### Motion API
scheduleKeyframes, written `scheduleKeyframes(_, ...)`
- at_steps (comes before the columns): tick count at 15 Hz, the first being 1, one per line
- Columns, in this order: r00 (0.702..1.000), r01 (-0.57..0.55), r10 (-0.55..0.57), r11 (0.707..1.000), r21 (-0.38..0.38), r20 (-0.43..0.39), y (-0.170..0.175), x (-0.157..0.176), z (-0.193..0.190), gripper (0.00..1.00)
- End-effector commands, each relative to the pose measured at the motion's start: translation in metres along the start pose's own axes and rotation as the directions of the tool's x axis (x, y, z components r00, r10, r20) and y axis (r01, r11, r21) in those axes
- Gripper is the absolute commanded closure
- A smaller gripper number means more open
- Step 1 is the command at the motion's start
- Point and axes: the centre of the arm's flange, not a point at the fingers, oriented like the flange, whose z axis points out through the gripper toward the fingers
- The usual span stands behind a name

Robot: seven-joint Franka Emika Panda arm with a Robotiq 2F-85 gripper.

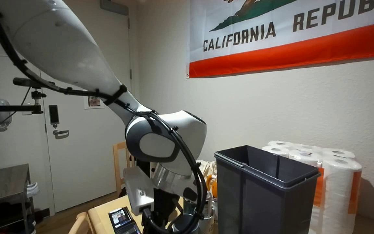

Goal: Remove the keys from the grey cup

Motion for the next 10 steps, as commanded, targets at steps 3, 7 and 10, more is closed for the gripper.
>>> scheduleKeyframes(3, 1.0, -0.027, 0.027, 1.0, 0.003, -0.006, 0.028, 0.028, 0.036, 0.99)
scheduleKeyframes(7, 0.999, -0.045, 0.045, 0.999, -0.007, -0.024, 0.036, 0.038, 0.049, 0.99)
scheduleKeyframes(10, 0.998, -0.054, 0.054, 0.998, -0.013, -0.028, 0.039, 0.045, 0.055, 0.99)
